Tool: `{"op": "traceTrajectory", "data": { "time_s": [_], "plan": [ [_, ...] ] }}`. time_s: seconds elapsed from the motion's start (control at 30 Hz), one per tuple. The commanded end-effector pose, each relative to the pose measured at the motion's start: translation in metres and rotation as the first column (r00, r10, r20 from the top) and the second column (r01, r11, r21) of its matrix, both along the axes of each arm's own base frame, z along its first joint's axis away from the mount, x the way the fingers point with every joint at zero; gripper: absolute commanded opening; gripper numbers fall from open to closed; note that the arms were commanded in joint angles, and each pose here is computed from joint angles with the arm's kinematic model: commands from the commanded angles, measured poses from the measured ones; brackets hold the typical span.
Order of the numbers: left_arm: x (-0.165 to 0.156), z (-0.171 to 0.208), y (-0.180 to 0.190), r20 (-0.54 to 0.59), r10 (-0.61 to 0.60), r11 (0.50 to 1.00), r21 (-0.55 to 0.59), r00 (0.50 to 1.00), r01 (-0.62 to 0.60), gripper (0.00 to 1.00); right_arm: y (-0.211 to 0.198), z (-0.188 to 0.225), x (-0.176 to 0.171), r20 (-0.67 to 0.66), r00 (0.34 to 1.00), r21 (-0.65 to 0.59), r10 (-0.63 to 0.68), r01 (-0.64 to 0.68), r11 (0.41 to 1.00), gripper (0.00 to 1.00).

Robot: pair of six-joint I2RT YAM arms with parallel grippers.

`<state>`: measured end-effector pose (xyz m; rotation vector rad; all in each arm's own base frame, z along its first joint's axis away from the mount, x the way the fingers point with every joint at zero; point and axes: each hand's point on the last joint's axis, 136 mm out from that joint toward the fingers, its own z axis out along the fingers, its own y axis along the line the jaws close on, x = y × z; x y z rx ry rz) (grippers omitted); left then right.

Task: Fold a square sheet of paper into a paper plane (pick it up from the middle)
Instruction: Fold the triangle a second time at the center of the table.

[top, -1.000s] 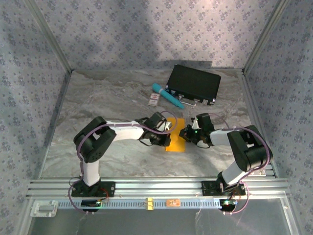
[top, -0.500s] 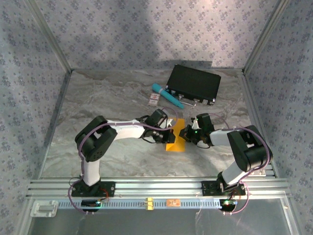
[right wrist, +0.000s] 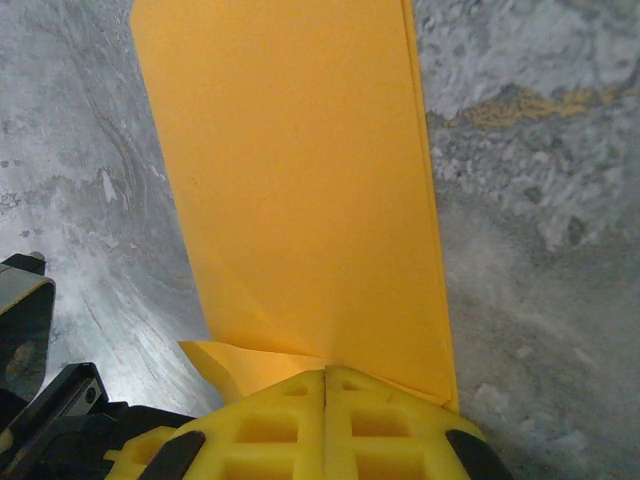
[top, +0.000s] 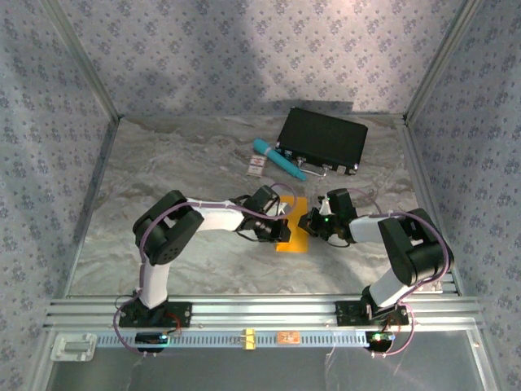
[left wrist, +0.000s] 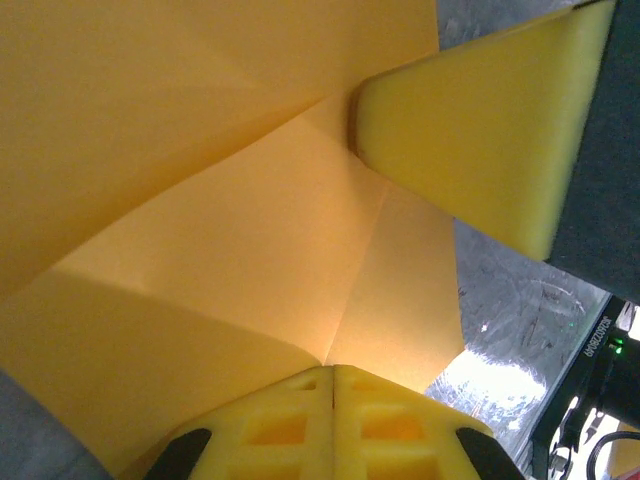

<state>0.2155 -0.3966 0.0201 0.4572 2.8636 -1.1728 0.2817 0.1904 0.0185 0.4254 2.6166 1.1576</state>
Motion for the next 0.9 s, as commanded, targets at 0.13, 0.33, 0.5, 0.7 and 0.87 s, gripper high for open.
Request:
{"op": "traceTrajectory", "data": {
  "time_s": [0.13,0.33,0.5,0.7,0.87],
  "plan": [
    [-0.009,-0.025,0.020,-0.002,-0.005,0.996,0.090,1.000,0.005,0.00,0.002,0.015,-0.001,0.023,1.000,-0.015,0.020,-0.020,1.000,0.00],
    [-0.008,-0.023,0.019,0.008,-0.003,0.997,0.079,1.000,0.003,0.00,0.020,0.028,-0.007,0.050,0.995,0.015,0.084,-0.085,0.996,0.00],
    [-0.007,-0.023,0.019,0.010,0.000,0.997,0.079,1.000,-0.001,0.00,0.012,-0.009,-0.024,-0.081,0.995,-0.056,0.054,-0.058,0.997,0.00],
    [-0.009,-0.016,0.019,0.009,-0.004,0.998,0.067,1.000,0.003,0.00,-0.005,-0.035,-0.030,-0.135,0.991,-0.087,-0.006,-0.006,0.996,0.00],
    [-0.010,-0.005,0.019,0.020,-0.005,0.999,0.048,1.000,0.004,0.01,-0.008,-0.036,-0.028,-0.136,0.991,-0.093,-0.014,0.001,0.996,0.00]
  ]
}}
